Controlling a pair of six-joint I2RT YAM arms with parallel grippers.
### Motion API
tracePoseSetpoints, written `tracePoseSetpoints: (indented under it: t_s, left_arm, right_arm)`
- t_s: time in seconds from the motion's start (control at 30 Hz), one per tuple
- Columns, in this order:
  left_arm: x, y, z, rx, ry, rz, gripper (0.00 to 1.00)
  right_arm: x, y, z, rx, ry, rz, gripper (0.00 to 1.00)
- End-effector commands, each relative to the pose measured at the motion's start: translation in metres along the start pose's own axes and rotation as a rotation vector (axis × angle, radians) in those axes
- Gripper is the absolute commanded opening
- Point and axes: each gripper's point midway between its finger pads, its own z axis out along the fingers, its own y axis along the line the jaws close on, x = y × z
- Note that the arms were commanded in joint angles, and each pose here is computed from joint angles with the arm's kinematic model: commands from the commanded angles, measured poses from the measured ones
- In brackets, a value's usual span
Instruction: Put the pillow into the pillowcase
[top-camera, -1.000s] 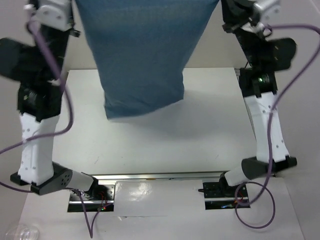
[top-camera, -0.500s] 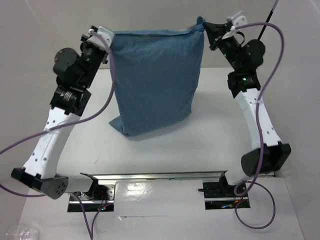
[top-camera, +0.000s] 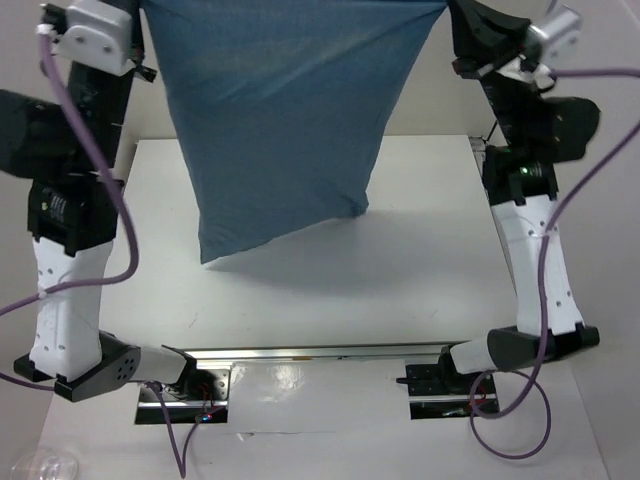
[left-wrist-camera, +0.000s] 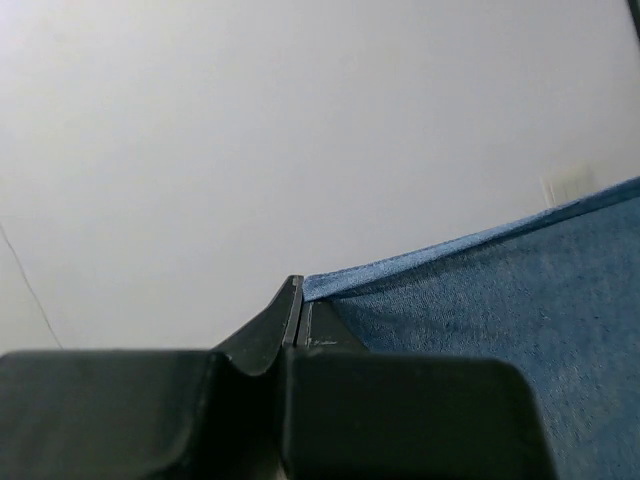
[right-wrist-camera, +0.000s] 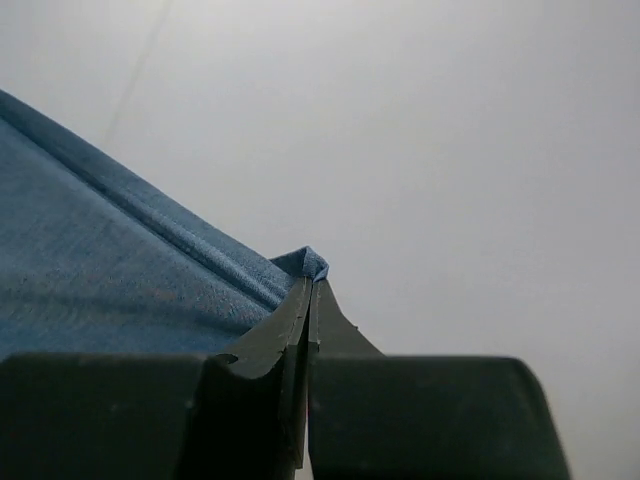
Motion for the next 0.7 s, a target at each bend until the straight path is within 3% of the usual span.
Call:
tracePoseSetpoints:
  t_s: [0.0,0.1,0.2,0.3,0.47,0.5,0.67]
  left_arm:
    - [-0.089,0.072,-0.028,-0.232,-0.225,0.048,0.00]
    - [-0.049,0.045,-0.024,-0.145,-0.117,0.020,0.00]
    - [0.019,0.005,-0.024,-0.062,0.011,0.003,0.00]
    - [0.044,-0.007,-0.021,-0.051,0.064,-0.025,0.00]
    - [0.026,-0.002,-0.014,-0.048,0.027,-0.046,0.00]
    - [0.004,0.010,-0.017,-0.068,-0.012,-0.048,0.00]
    - [-0.021,0.013,-0.024,-0.040,-0.057,-0.082,0.00]
  right_arm:
    - [-0.134,-0.029,-0.016,0.145,-0.294,-0.199,0.00]
    - [-0.089,-0.020,-0.017,0.089,-0.149,-0.148,0.00]
    - [-0.028,-0.010,-0.023,0.056,-0.026,-0.098,0.00]
    - [0.005,-0.011,-0.024,0.064,0.035,-0.081,0.00]
    - [-0.007,-0.014,-0.018,0.070,0.002,-0.077,0.00]
    - [-0.021,-0.016,-0.016,0.072,-0.024,-0.090,0.00]
    - [-0.076,-0.011,-0.019,0.055,-0.108,-0.084,0.00]
